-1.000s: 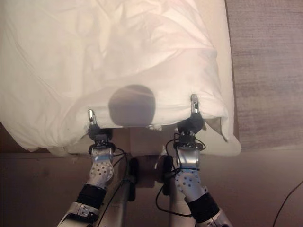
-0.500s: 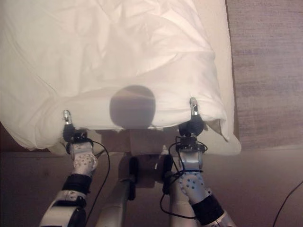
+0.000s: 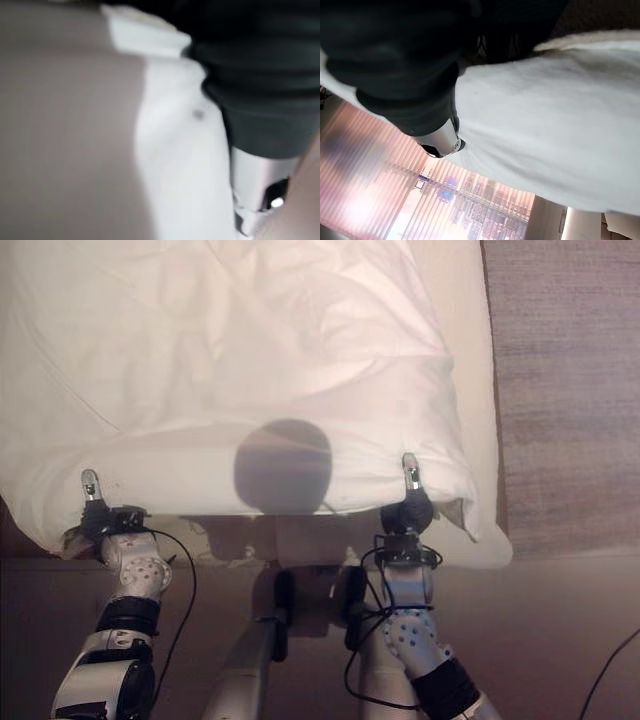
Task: Make the bed
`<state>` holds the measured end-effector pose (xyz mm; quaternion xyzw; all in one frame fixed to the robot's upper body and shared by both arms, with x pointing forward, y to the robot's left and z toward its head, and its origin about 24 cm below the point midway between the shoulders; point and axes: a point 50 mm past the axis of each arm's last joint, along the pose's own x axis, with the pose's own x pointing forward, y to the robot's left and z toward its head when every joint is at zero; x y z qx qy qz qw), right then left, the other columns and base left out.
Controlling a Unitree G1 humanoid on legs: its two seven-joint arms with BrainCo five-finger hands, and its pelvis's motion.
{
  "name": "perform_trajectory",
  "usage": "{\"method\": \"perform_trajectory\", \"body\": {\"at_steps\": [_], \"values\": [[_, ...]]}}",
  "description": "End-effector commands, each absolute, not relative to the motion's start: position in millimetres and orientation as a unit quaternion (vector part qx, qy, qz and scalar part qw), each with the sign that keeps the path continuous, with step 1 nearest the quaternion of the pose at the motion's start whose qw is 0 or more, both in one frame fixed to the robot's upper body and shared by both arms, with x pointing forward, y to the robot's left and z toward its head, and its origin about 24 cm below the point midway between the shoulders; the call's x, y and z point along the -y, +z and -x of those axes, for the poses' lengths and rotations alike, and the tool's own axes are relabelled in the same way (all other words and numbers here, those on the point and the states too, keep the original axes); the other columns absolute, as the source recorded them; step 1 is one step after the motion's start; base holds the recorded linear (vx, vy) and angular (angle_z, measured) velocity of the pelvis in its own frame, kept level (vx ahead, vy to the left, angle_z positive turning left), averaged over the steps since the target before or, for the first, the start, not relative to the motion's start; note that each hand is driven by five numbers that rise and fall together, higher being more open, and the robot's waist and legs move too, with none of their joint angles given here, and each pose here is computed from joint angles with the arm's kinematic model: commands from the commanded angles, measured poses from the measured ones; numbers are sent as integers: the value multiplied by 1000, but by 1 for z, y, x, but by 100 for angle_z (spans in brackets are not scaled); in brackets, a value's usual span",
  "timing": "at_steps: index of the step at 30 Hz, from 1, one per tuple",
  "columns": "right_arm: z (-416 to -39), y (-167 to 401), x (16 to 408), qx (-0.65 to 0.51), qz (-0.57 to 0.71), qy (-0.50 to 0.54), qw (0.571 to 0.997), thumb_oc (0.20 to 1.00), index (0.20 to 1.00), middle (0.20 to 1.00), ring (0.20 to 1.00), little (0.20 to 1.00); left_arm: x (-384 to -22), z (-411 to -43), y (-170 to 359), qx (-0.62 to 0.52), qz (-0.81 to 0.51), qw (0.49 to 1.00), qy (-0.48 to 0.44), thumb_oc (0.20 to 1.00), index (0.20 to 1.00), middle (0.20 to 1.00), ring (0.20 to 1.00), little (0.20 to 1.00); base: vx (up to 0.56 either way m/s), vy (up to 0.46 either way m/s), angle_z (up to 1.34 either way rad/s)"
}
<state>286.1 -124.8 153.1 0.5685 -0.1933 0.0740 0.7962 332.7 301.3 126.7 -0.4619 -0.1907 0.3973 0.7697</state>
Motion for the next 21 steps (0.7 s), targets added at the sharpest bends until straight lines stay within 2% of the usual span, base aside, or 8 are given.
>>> {"method": "perform_trajectory", "body": {"at_steps": [1, 2, 3, 12, 19, 21], "values": [[-259, 171, 186, 338, -550, 2, 764, 200, 200, 200, 200, 200, -392, -274, 133, 264, 390, 696, 543, 1000, 1000, 1000, 1000, 1000, 0, 0, 0], [-258, 171, 187, 338, -549, -1, 764, 200, 200, 200, 200, 200, -393, -273, 134, 263, 381, 701, 543, 674, 674, 674, 674, 674, 0, 0, 0], [-258, 170, 187, 337, -547, 0, 766, 200, 200, 200, 200, 200, -394, -273, 136, 264, 376, 704, 542, 200, 200, 200, 200, 200, 0, 0, 0], [-261, 168, 190, 331, -532, -7, 780, 200, 200, 200, 200, 200, -374, -285, 125, 246, 376, 743, 496, 200, 200, 200, 200, 200, -1, -30, 0], [-263, 167, 205, 331, -458, -46, 824, 200, 200, 200, 200, 200, -349, -279, 105, 250, 395, 759, 454, 200, 200, 200, 200, 200, -8, -143, -4], [-266, 160, 210, 317, -432, -59, 842, 200, 200, 200, 200, 200, -329, -275, 96, 257, 413, 760, 432, 200, 200, 200, 200, 200, -38, -161, 13]]}}
